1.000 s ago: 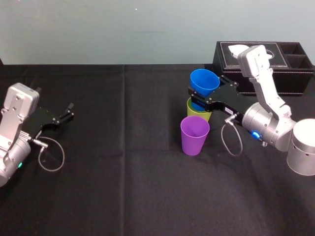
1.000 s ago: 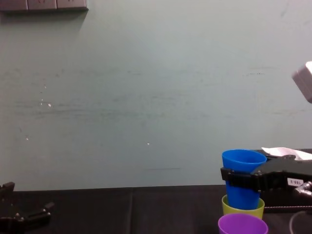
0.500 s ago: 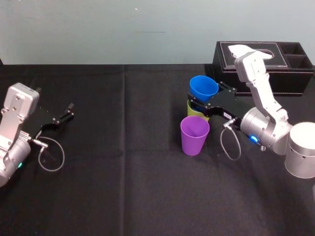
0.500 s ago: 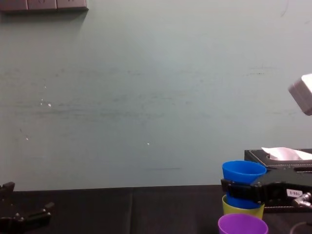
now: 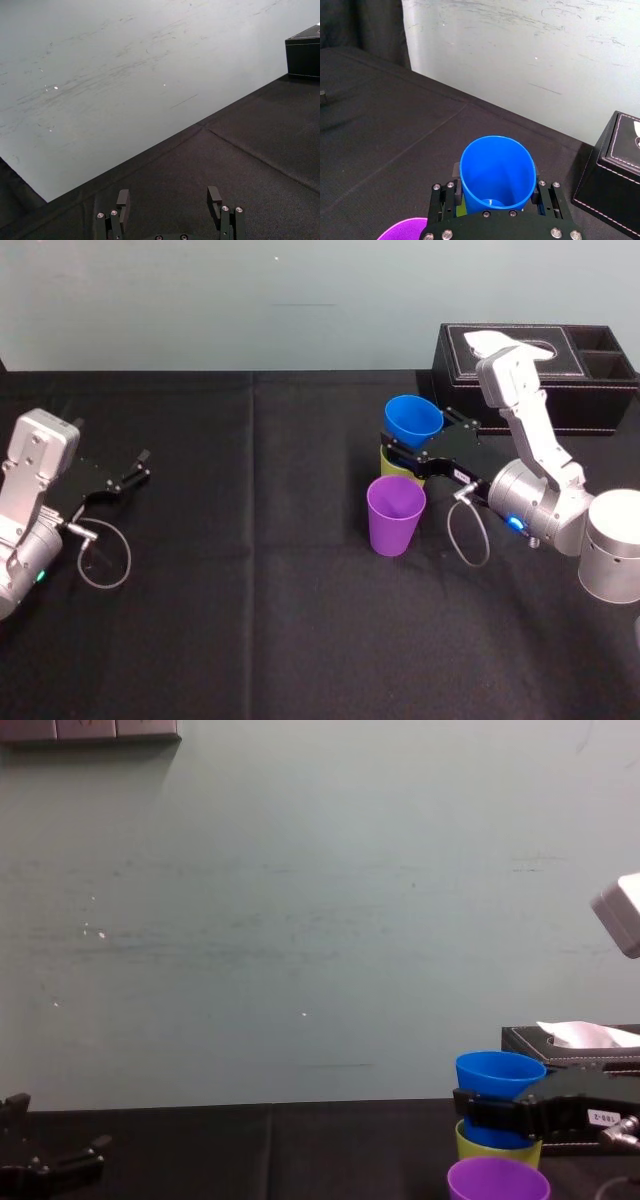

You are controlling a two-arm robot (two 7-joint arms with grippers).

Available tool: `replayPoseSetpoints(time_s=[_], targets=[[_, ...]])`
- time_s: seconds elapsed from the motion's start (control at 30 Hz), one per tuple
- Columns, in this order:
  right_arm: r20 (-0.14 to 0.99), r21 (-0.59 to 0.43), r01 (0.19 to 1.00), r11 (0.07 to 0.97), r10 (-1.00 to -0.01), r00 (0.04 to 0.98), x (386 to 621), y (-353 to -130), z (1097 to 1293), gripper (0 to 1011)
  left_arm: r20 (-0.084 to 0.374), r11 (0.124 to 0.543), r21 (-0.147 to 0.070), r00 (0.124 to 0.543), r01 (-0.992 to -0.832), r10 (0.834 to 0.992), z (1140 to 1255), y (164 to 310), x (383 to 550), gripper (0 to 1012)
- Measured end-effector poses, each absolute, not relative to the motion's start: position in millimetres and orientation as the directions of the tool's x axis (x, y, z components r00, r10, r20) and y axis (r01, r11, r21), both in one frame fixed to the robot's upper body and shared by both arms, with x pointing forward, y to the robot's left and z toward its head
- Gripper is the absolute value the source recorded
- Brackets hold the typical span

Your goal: Stack the three plastic cups sequentially using one hand.

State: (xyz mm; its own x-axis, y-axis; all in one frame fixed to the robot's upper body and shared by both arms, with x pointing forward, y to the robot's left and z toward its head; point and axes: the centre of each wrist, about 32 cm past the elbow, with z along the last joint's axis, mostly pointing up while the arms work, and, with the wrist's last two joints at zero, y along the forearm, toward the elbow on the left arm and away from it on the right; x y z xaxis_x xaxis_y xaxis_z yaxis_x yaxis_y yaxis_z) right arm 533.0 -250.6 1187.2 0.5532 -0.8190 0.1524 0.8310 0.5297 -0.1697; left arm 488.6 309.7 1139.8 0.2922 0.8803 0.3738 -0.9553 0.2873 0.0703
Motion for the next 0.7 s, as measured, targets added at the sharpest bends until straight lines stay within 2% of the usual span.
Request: replayPoseSetpoints(time_s=[0.17, 0.47, 0.7], targets=[[0.153, -0.169, 0.831, 0.530, -0.819, 0.553, 533.1, -250.6, 1187.5, 731, 0.374, 0.287, 0.070, 0.292, -0.955, 0.880, 1139.8, 309.6, 488.6, 1011], [0.154, -0.167, 0.831, 0.530, -0.819, 0.553, 533.3, -250.8, 1188.0, 966, 0.374, 0.287, 0.070, 0.292, -0.955, 0.880, 1139.8, 309.7, 488.6, 1011], [0.154, -0.167, 0.831, 0.530, -0.819, 0.553, 533.3, -250.8, 1188.2, 1003, 0.374, 0.287, 0.070, 0.292, -0.955, 0.880, 1139.8, 309.7, 488.6, 1011]])
